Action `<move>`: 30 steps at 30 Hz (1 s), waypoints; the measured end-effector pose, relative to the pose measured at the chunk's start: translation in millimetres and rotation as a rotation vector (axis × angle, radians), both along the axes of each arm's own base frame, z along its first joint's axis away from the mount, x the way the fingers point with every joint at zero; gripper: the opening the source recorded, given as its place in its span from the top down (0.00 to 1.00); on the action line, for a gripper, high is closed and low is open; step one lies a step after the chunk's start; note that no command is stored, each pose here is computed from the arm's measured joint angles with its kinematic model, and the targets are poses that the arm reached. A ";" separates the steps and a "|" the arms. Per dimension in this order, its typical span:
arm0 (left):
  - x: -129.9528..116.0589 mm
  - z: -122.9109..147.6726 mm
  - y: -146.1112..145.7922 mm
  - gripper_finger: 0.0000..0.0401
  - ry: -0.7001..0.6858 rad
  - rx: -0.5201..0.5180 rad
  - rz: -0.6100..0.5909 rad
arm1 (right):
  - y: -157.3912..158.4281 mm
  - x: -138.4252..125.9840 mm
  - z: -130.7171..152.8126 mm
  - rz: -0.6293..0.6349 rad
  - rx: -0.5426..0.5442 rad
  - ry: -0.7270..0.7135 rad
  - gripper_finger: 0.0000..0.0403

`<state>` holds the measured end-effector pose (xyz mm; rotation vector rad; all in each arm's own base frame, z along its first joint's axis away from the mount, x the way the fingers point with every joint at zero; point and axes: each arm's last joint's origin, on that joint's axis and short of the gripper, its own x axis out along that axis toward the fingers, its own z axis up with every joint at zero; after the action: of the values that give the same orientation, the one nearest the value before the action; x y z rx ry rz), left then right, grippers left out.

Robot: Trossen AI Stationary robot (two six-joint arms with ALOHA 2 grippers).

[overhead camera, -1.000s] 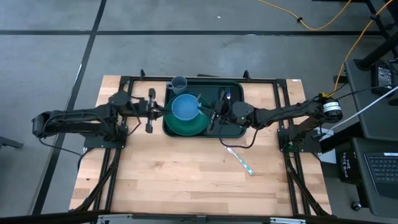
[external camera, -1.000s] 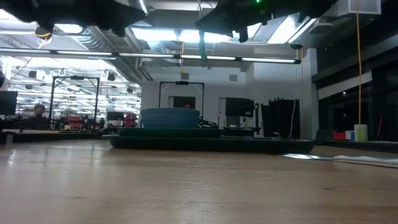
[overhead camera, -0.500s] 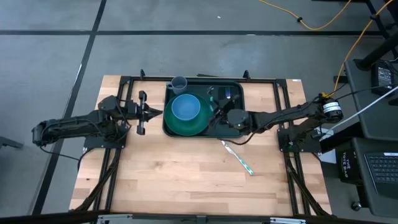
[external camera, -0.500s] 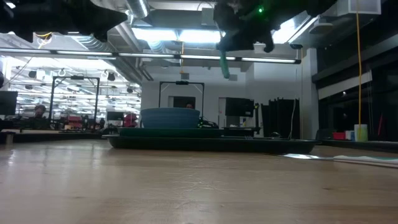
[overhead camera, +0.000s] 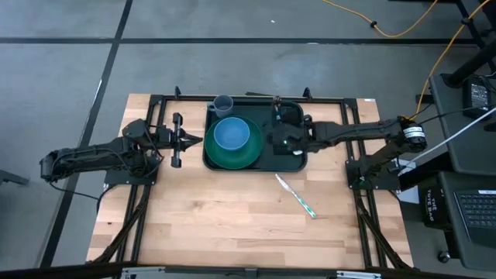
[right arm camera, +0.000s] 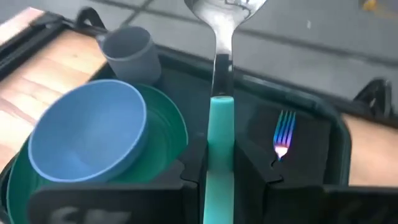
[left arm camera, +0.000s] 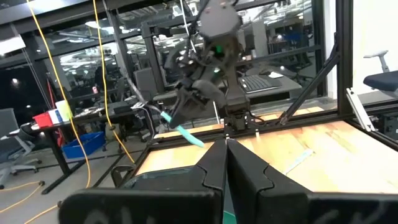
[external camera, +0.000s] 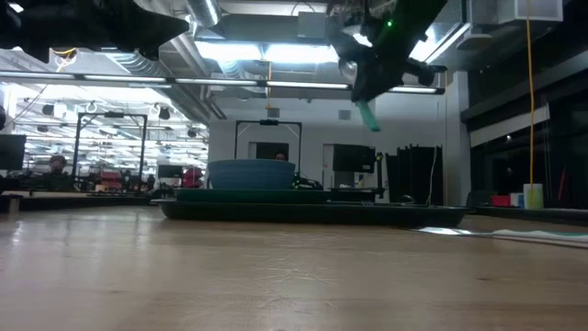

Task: Set up tray
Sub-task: Put the light blue spoon on the black table napkin to the left of the blue fork

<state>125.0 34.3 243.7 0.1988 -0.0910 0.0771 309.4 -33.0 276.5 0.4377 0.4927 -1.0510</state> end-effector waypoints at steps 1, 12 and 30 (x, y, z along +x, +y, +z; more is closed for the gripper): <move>0.0 0.0 0.0 0.98 0.000 0.000 0.000 | -4.2 -0.7 -0.7 -0.007 0.023 -0.001 0.86; 0.0 0.0 0.0 0.99 0.000 0.000 0.000 | -45.7 -8.6 -6.2 0.001 0.271 -0.009 0.86; 0.0 -0.1 0.0 0.98 0.001 0.000 0.000 | -82.0 -16.9 -32.7 -0.142 0.488 0.050 0.86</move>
<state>125.0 34.3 243.6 0.1989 -0.0903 0.0771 292.5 -115.1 243.8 0.8889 0.7760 -1.0767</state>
